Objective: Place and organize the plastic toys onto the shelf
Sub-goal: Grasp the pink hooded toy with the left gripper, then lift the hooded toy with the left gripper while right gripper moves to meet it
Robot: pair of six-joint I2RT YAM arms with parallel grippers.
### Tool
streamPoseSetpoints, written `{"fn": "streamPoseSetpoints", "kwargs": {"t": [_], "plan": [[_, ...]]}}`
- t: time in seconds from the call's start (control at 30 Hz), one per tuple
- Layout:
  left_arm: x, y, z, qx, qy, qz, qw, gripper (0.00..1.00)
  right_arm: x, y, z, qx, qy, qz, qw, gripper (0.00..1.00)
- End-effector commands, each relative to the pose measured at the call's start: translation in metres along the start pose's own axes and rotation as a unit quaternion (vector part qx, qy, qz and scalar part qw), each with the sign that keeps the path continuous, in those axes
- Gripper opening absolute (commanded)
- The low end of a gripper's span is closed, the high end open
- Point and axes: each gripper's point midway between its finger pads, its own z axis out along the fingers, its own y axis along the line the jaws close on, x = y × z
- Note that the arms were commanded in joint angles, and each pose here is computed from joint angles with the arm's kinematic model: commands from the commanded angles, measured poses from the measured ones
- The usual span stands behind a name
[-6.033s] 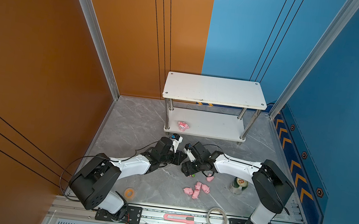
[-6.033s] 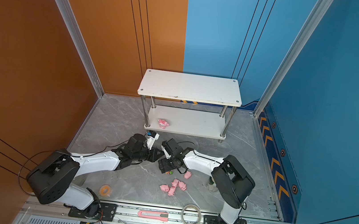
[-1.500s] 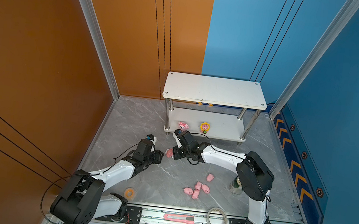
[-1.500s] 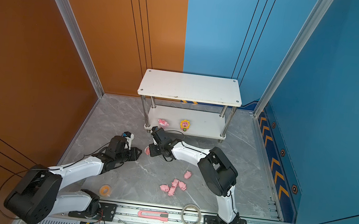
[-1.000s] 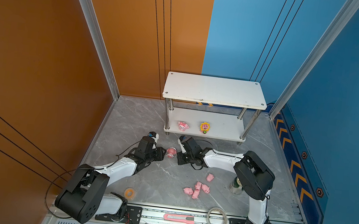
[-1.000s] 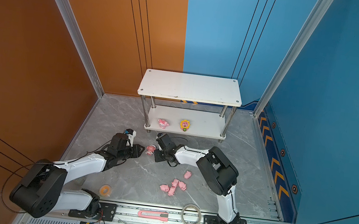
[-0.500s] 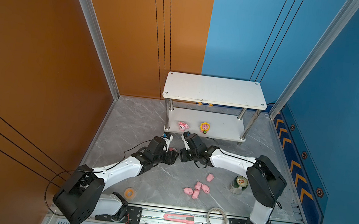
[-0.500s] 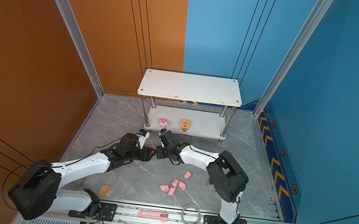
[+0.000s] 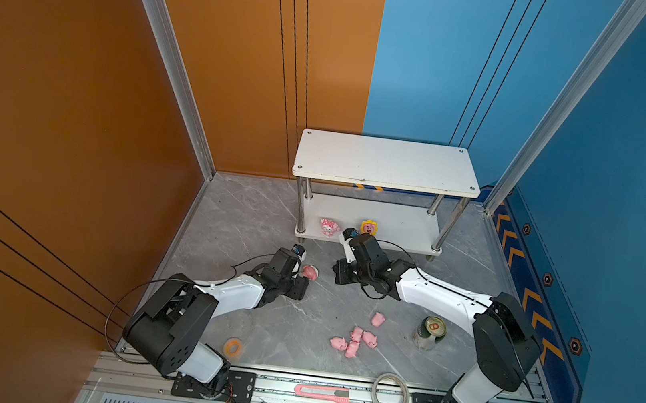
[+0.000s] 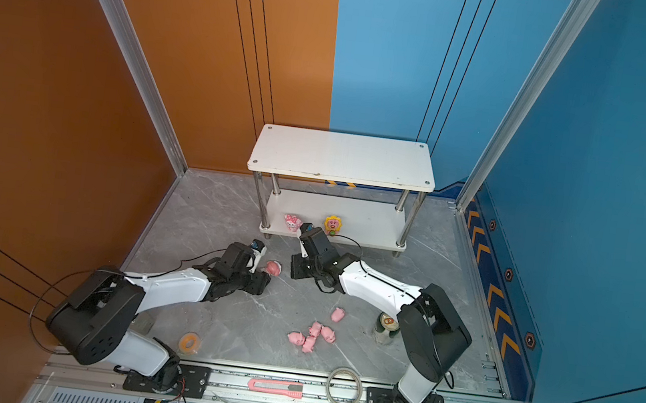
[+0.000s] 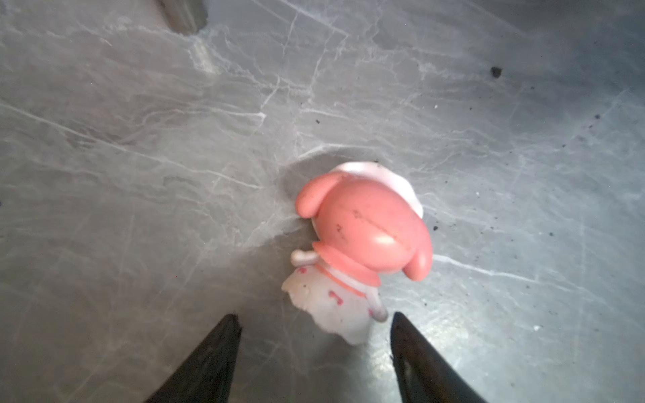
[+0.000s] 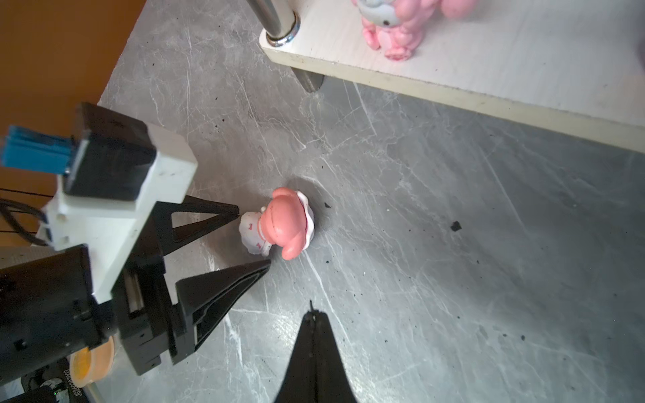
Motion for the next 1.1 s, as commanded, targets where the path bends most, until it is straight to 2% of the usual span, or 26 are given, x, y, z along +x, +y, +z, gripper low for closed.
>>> {"fn": "streamPoseSetpoints", "kwargs": {"t": [0.0,0.27,0.5,0.67,0.73,0.83,0.9,1.0,1.07], "plan": [[-0.005,-0.007,0.004,0.013,0.002,0.006,1.000,0.65,0.006,-0.009,-0.009,0.002,0.012,0.007,1.000,0.00],[-0.020,-0.018,0.018,0.028,0.003,0.024,0.999,0.58,0.011,-0.014,-0.004,-0.005,0.021,0.014,1.000,0.00],[-0.011,-0.023,0.024,0.038,0.025,0.030,0.998,0.36,0.014,-0.020,-0.002,-0.004,0.024,0.024,0.999,0.00],[-0.008,-0.024,0.016,0.044,0.022,0.027,0.998,0.31,0.011,-0.018,-0.002,-0.009,0.024,0.025,0.999,0.00],[-0.009,-0.030,0.010,0.060,0.018,0.023,0.998,0.30,0.011,-0.015,-0.004,-0.014,0.026,0.025,0.999,0.00],[-0.013,-0.052,-0.007,0.127,-0.006,0.018,0.992,0.30,0.009,-0.006,-0.011,-0.040,0.026,0.022,0.999,0.03],[-0.022,-0.071,-0.027,0.187,-0.036,0.015,0.982,0.30,0.009,0.004,-0.019,-0.074,0.026,0.021,0.997,0.13],[-0.037,-0.110,-0.070,0.315,-0.085,0.016,0.945,0.27,0.002,0.018,-0.038,-0.150,0.015,0.020,0.988,0.52],[-0.047,-0.129,-0.097,0.378,-0.108,0.020,0.919,0.26,0.002,0.029,-0.050,-0.187,0.017,0.011,0.982,0.65]]}}
